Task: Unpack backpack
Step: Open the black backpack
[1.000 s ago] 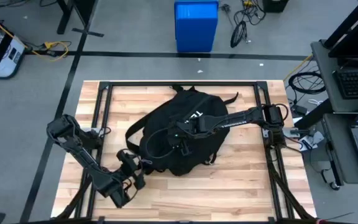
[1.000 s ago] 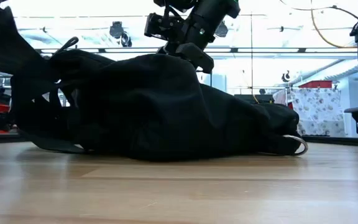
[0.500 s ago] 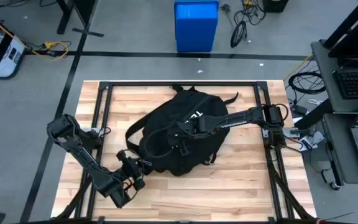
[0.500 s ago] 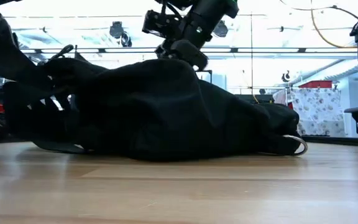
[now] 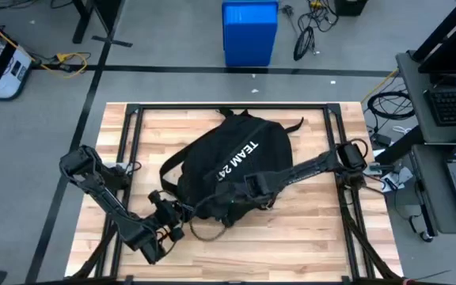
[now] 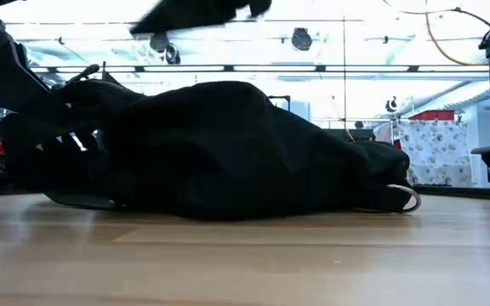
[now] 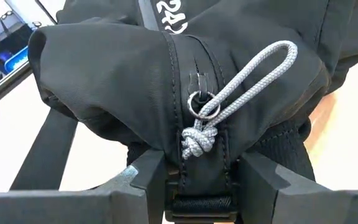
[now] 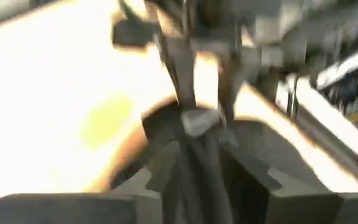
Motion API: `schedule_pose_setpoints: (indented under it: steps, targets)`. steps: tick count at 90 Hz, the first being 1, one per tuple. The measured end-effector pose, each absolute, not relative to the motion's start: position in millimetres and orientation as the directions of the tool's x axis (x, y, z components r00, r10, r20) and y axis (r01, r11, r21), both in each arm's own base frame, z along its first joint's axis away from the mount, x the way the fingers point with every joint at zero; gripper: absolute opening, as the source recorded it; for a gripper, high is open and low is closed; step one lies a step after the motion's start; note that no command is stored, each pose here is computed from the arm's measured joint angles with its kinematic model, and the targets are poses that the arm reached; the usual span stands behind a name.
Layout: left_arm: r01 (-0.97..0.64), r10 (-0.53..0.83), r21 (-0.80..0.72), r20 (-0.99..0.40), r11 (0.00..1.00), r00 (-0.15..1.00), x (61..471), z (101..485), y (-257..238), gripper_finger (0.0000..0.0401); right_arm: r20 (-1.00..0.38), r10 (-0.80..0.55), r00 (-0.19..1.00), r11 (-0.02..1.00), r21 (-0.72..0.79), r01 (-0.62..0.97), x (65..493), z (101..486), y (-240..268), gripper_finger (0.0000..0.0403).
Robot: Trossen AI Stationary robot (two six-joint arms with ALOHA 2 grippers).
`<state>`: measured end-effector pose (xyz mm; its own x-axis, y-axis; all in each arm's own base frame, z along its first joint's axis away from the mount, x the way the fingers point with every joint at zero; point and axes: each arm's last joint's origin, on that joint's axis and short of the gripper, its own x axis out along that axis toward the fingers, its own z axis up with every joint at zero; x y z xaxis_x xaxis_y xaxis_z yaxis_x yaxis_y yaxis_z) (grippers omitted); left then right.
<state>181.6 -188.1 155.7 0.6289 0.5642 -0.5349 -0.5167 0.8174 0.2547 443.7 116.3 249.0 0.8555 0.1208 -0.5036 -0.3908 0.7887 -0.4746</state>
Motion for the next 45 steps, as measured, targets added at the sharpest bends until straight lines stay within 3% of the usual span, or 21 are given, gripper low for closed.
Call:
schedule_pose_setpoints:
  steps: [11,33,45]
  targets:
    - [-0.517,0.564,0.255,-0.535,0.818,0.629,181.6,155.7,-188.1,0.0126,-0.425,0.133,0.895,0.802,-0.484,-0.349,450.4,250.2,120.8,0.0127]
    - [-0.506,0.563,0.266,-0.535,0.82,0.63,181.7,155.6,-188.2,0.0133,-0.495,0.102,0.863,0.78,-0.499,-0.379,467.6,200.9,115.3,0.0144]
    - [-0.507,0.56,0.262,-0.536,0.821,0.631,181.8,155.6,-188.6,0.0132,-0.468,0.064,0.881,0.773,-0.536,-0.341,471.9,195.6,115.0,0.0144]
